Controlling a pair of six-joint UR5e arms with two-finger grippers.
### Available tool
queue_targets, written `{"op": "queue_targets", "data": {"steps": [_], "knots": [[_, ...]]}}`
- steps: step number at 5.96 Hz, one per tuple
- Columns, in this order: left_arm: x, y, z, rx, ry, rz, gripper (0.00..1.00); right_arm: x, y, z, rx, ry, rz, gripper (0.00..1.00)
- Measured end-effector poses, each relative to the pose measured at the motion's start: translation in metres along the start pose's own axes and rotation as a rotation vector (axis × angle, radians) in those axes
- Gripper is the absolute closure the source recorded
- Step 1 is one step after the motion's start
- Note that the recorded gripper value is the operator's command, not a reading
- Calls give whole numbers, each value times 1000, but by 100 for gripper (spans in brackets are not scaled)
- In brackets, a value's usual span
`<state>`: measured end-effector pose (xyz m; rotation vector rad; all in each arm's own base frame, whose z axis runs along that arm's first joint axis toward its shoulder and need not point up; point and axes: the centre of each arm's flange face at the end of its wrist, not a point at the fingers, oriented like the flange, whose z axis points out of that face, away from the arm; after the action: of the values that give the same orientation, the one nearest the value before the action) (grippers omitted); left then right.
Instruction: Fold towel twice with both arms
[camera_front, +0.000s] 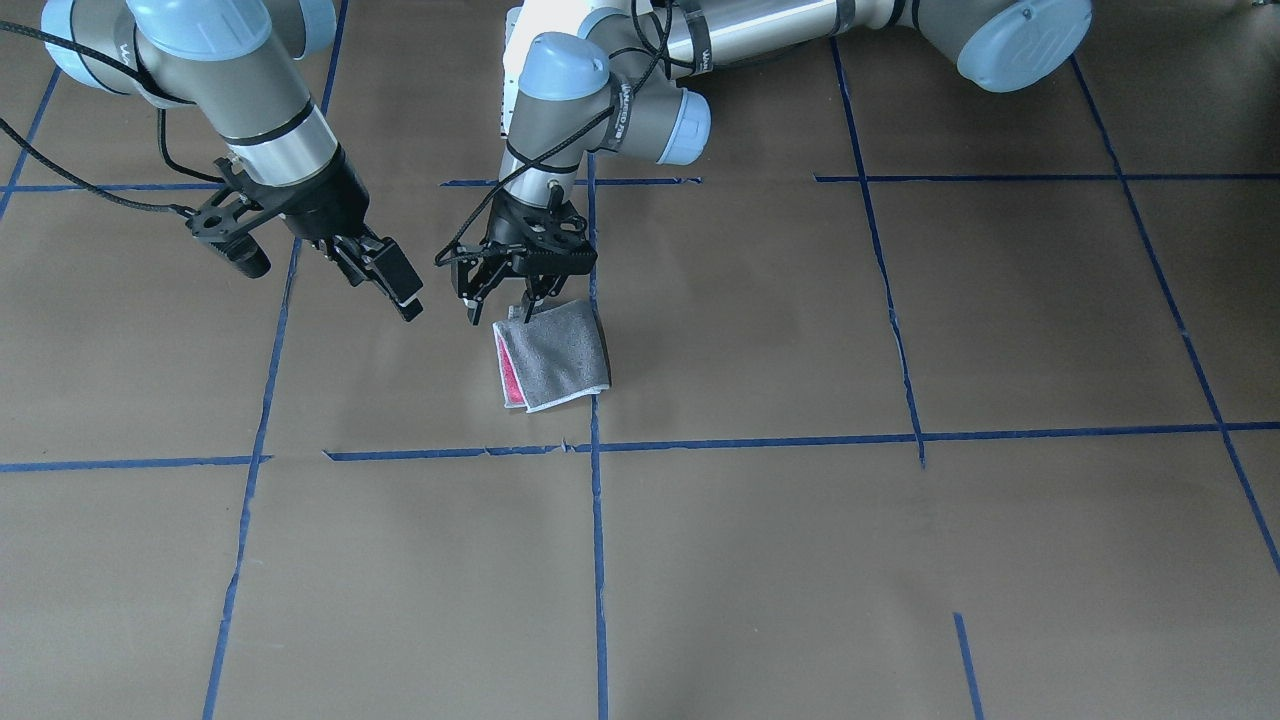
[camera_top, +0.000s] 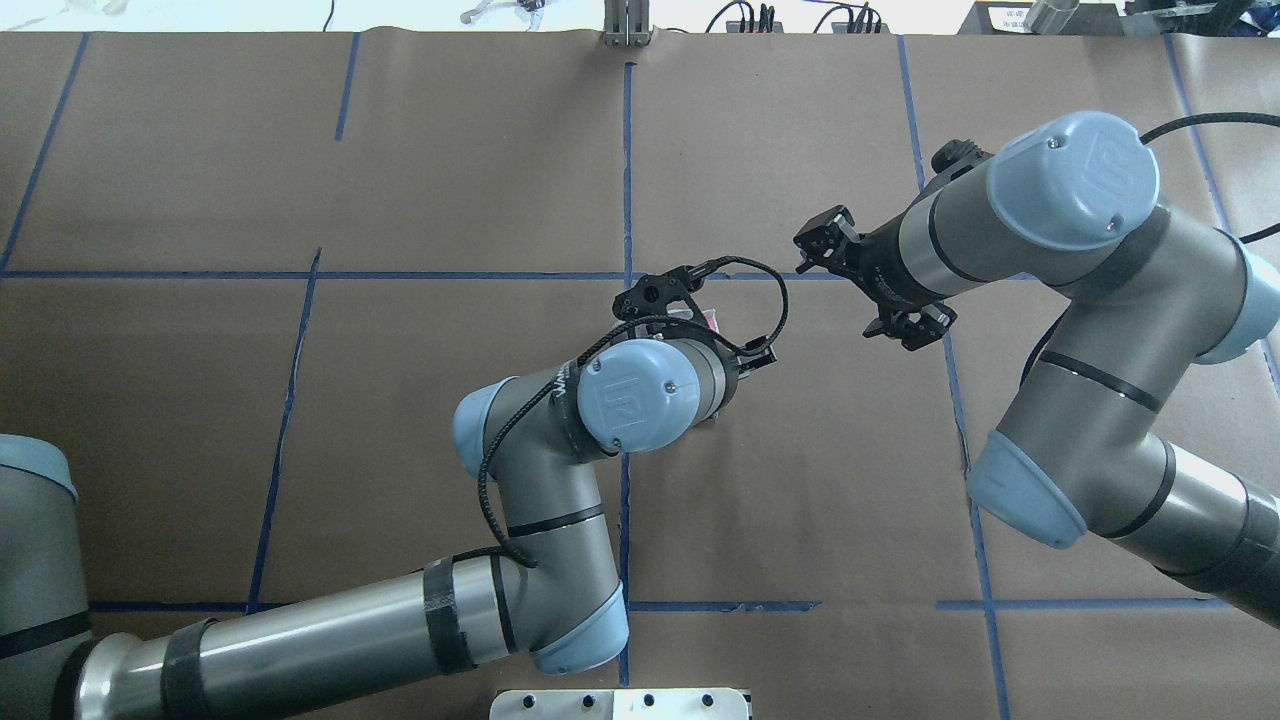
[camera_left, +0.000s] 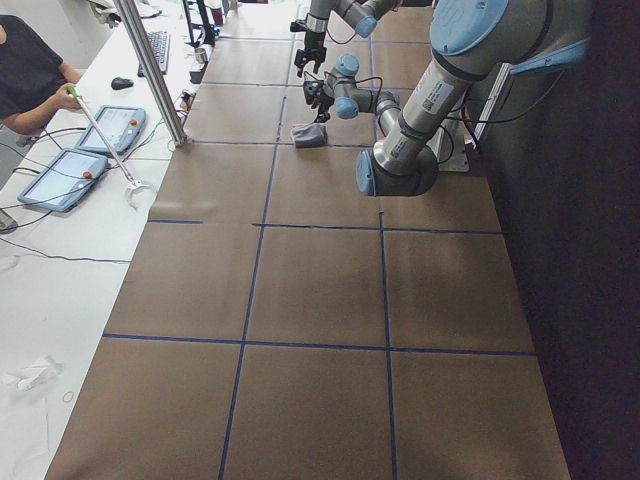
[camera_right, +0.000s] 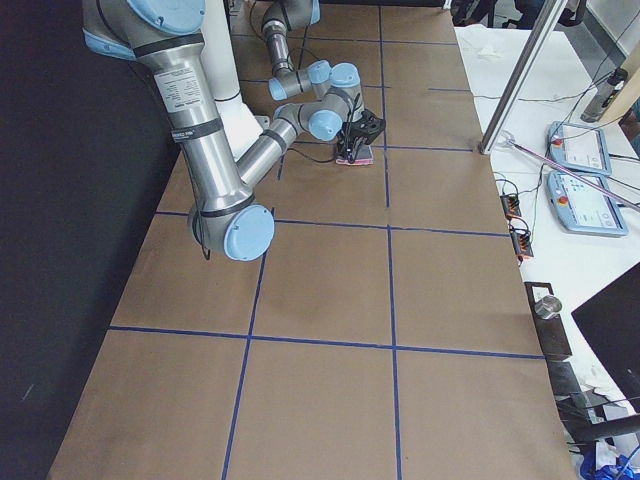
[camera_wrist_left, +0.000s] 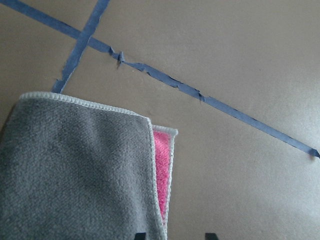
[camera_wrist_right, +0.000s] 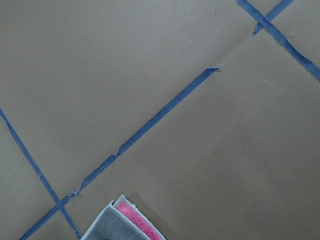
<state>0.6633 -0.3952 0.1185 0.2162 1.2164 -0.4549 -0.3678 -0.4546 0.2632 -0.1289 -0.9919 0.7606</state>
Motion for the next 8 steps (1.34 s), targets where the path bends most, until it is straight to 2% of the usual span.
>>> {"op": "queue_targets", "data": {"steps": [2, 3, 4, 6, 8], "knots": [[-31, -6, -60, -41, 73, -1, 0, 3, -24, -19, -22, -5, 28, 0], [-47, -11, -76, -62, 82, 31, 0, 12, -41, -25, -20, 1, 16, 0], [-67, -24, -87, -82, 74, 97, 0, 29, -59, -29, -6, 18, -38, 0], [-127, -89, -104, -156, 17, 192, 0, 75, -99, -35, 4, 70, -170, 0], [-226, -173, -130, -230, -72, 341, 0, 125, -138, -47, -17, 118, -321, 0]]}}
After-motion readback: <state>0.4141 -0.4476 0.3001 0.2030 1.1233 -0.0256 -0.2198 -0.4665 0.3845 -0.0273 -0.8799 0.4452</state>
